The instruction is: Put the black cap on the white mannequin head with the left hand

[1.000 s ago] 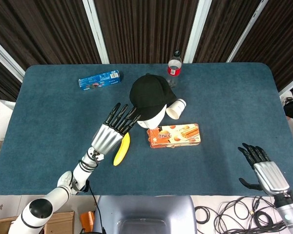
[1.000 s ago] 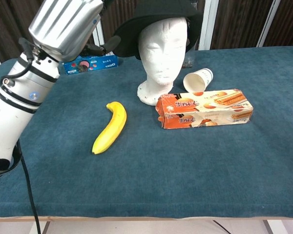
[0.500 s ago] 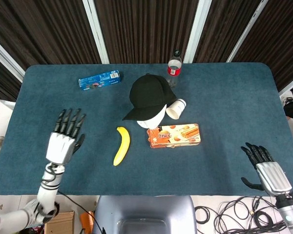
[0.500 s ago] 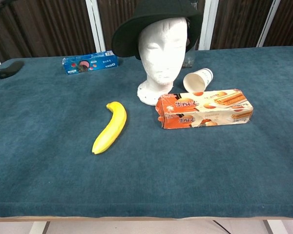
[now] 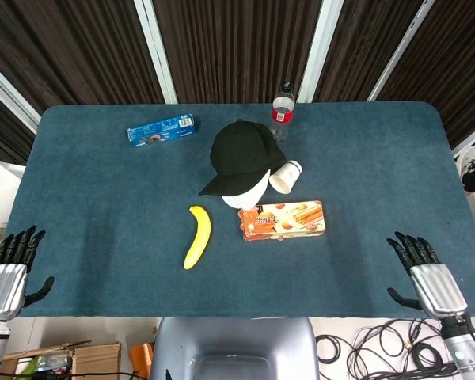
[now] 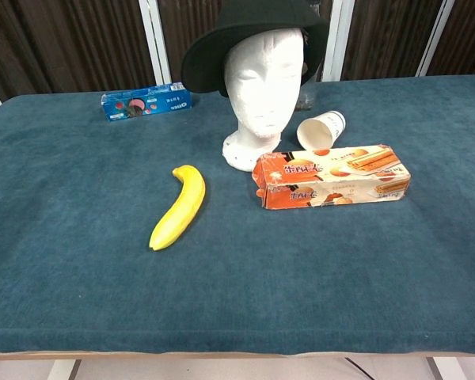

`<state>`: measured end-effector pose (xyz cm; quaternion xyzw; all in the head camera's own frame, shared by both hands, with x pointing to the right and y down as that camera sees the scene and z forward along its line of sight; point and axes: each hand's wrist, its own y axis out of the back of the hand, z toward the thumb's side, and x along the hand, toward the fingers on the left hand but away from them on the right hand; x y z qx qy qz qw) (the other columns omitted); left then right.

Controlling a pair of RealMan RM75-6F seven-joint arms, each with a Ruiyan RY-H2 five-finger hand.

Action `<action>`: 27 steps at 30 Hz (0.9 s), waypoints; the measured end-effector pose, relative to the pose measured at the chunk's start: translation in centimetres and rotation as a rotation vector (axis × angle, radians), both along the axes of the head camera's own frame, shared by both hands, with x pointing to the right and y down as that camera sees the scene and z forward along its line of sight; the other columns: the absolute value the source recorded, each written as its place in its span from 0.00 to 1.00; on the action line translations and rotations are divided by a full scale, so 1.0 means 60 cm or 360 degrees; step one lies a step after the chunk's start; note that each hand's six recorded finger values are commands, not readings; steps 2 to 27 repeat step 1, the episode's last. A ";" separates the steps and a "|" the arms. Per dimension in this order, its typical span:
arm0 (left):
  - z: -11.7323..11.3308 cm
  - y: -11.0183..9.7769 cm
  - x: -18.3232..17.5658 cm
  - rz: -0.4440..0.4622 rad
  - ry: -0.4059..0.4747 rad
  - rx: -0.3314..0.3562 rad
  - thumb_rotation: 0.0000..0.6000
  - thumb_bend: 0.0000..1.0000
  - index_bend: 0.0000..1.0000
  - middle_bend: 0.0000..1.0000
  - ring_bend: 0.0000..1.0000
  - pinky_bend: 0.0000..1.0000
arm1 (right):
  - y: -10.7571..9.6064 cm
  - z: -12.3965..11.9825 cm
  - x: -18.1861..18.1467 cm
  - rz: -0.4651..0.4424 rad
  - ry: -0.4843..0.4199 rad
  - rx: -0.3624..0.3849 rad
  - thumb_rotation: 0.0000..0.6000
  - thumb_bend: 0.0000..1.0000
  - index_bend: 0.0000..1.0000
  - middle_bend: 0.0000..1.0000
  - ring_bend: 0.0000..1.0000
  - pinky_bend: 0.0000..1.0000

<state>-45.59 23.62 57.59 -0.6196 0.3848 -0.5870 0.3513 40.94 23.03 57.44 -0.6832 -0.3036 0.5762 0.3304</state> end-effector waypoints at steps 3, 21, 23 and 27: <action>0.002 0.001 0.002 0.0008 -0.0001 -0.0011 1.00 0.32 0.00 0.00 0.00 0.01 | 0.000 0.000 0.000 -0.0001 0.0001 -0.0001 1.00 0.18 0.00 0.00 0.00 0.00; 0.002 0.001 0.002 0.0008 -0.0001 -0.0011 1.00 0.32 0.00 0.00 0.00 0.01 | 0.000 0.000 0.000 -0.0001 0.0001 -0.0001 1.00 0.18 0.00 0.00 0.00 0.00; 0.002 0.001 0.002 0.0008 -0.0001 -0.0011 1.00 0.32 0.00 0.00 0.00 0.01 | 0.000 0.000 0.000 -0.0001 0.0001 -0.0001 1.00 0.18 0.00 0.00 0.00 0.00; 0.002 0.001 0.002 0.0008 -0.0001 -0.0011 1.00 0.32 0.00 0.00 0.00 0.01 | 0.000 0.000 0.000 -0.0001 0.0001 -0.0001 1.00 0.18 0.00 0.00 0.00 0.00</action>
